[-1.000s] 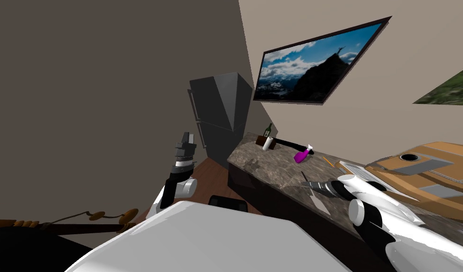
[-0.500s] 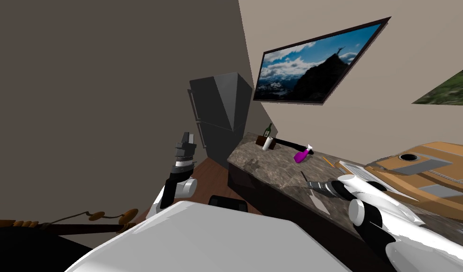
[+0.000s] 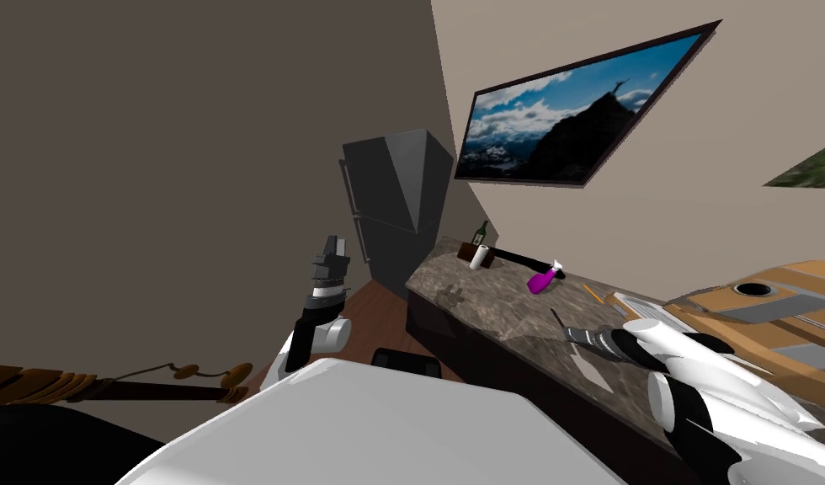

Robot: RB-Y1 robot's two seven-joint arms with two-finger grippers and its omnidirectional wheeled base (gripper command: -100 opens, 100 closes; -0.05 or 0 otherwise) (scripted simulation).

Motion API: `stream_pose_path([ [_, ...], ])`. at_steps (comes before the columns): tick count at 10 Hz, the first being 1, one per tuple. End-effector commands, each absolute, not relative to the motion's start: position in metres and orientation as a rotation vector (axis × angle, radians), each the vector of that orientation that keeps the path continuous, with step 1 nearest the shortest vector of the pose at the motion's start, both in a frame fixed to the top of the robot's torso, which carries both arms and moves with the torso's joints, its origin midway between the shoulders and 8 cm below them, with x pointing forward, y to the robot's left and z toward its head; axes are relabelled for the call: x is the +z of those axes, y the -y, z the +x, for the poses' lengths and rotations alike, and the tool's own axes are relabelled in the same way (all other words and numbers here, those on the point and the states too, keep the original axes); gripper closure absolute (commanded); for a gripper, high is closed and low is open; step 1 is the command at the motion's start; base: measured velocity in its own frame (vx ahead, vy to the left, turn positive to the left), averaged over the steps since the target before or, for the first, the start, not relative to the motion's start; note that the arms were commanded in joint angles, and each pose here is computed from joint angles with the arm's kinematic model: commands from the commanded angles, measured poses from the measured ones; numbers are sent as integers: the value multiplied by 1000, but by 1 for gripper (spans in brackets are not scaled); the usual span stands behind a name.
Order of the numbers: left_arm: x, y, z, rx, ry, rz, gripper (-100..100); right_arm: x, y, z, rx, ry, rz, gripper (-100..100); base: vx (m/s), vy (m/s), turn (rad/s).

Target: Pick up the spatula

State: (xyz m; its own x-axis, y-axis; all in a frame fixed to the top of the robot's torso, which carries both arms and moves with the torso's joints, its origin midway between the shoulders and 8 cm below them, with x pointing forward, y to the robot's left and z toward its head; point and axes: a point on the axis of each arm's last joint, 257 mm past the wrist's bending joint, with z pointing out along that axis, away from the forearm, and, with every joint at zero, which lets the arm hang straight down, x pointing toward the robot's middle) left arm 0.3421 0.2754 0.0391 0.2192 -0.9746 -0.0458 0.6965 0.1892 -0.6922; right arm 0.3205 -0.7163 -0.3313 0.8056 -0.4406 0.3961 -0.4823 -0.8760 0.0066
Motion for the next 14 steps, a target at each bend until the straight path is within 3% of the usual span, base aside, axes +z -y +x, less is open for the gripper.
stream_pose_path([
  [1,39,-275,342,-1261,-550,-613,0,-331,721,311,576,732,2873,100,2,8,-2],
  [6,39,-275,342,-1261,-550,-613,0,-273,787,292,684,767,2659,100,-13,-25,98],
  [14,39,-275,342,-1261,-550,-613,0,-236,806,277,780,773,2556,100,-14,-29,89],
])
